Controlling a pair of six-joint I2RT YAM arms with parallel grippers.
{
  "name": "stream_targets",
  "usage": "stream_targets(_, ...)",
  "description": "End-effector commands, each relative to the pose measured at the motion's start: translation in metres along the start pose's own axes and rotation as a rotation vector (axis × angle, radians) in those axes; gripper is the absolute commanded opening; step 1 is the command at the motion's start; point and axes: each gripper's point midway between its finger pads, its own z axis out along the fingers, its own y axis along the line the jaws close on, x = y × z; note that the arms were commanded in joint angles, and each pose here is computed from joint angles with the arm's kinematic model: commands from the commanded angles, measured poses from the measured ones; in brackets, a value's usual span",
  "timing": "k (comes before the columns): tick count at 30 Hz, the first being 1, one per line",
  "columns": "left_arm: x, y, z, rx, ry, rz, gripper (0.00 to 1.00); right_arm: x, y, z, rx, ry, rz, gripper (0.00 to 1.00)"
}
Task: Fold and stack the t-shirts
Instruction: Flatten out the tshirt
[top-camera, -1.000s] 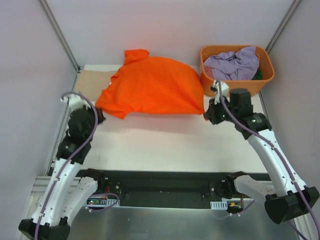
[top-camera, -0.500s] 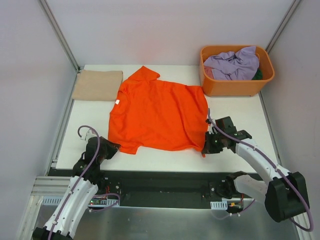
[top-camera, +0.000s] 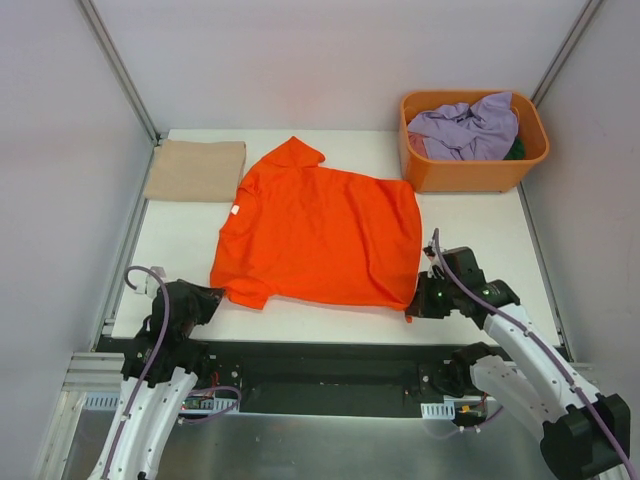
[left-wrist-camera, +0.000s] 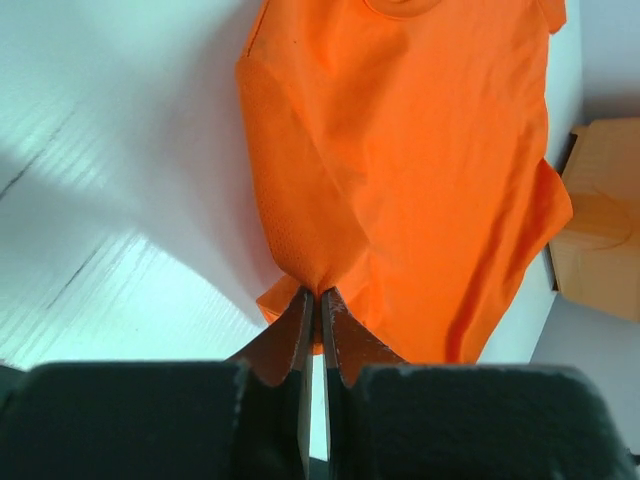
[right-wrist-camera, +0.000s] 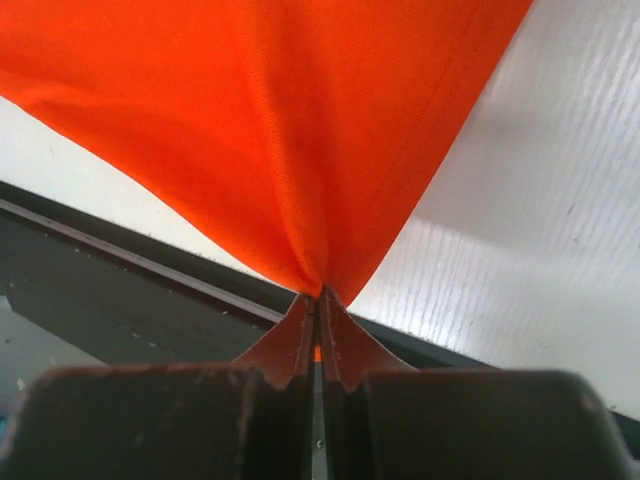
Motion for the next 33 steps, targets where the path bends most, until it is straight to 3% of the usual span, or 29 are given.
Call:
stream_targets(1, -0.002, 0.022, -0.01, -0.104, -0.014, -0.029, 0.0, 0.028, 0.011, -0.007, -0.033, 0.086, 0.062, 0.04)
stream_targets(7, -0.008, 0.046, -0.024, -0.227, -0.063, -0.095, 0.0, 0.058, 0.001, -0.008, 0.065, 0.152, 0.09, 0.09)
stream_targets(11, -0.014, 0.046, -0.028, -0.216, -0.095, -0.118, 0.0, 0.065, 0.002, -0.007, 0.061, 0.14, 0.097, 0.15)
stream_targets(15, -0.013, 0.044, -0.029, -0.214, -0.086, -0.106, 0.0, 0.068, 0.002, -0.007, 0.055, 0.152, 0.081, 0.41)
stream_targets(16, -0.014, 0.043, -0.031, -0.219, -0.085, -0.105, 0.05, 0.068, 0.005, -0.008, 0.042, 0.158, 0.077, 0.48)
stream_targets(17, -0.016, 0.043, -0.034, -0.229, -0.09, -0.11, 0.17, 0.066, 0.006, -0.01, 0.039, 0.15, 0.071, 0.53)
stream_targets(19, -0.024, 0.044, -0.043, -0.256, -0.129, -0.122, 0.85, 0.056, 0.005, -0.017, 0.061, 0.107, 0.057, 0.68)
stream_targets(20, -0.031, 0.044, -0.049, -0.265, -0.156, -0.129, 0.99, 0.047, 0.005, -0.023, 0.077, 0.067, 0.048, 0.76)
stream_targets(22, -0.046, 0.036, -0.061, -0.249, -0.216, -0.132, 0.99, 0.025, 0.004, -0.035, 0.114, -0.03, 0.038, 0.93)
stream_targets(26, -0.066, 0.0, -0.067, -0.134, -0.273, -0.099, 0.99, -0.032, 0.002, -0.066, 0.207, -0.281, 0.053, 0.96)
stream_targets(29, -0.058, -0.041, -0.051, -0.02, -0.184, -0.005, 0.99, -0.069, 0.005, -0.074, 0.245, -0.386, 0.048, 0.96)
stream_targets(33, -0.04, -0.096, -0.015, 0.07, -0.014, 0.151, 0.99, -0.113, 0.015, -0.064, 0.235, -0.374, 0.026, 0.96)
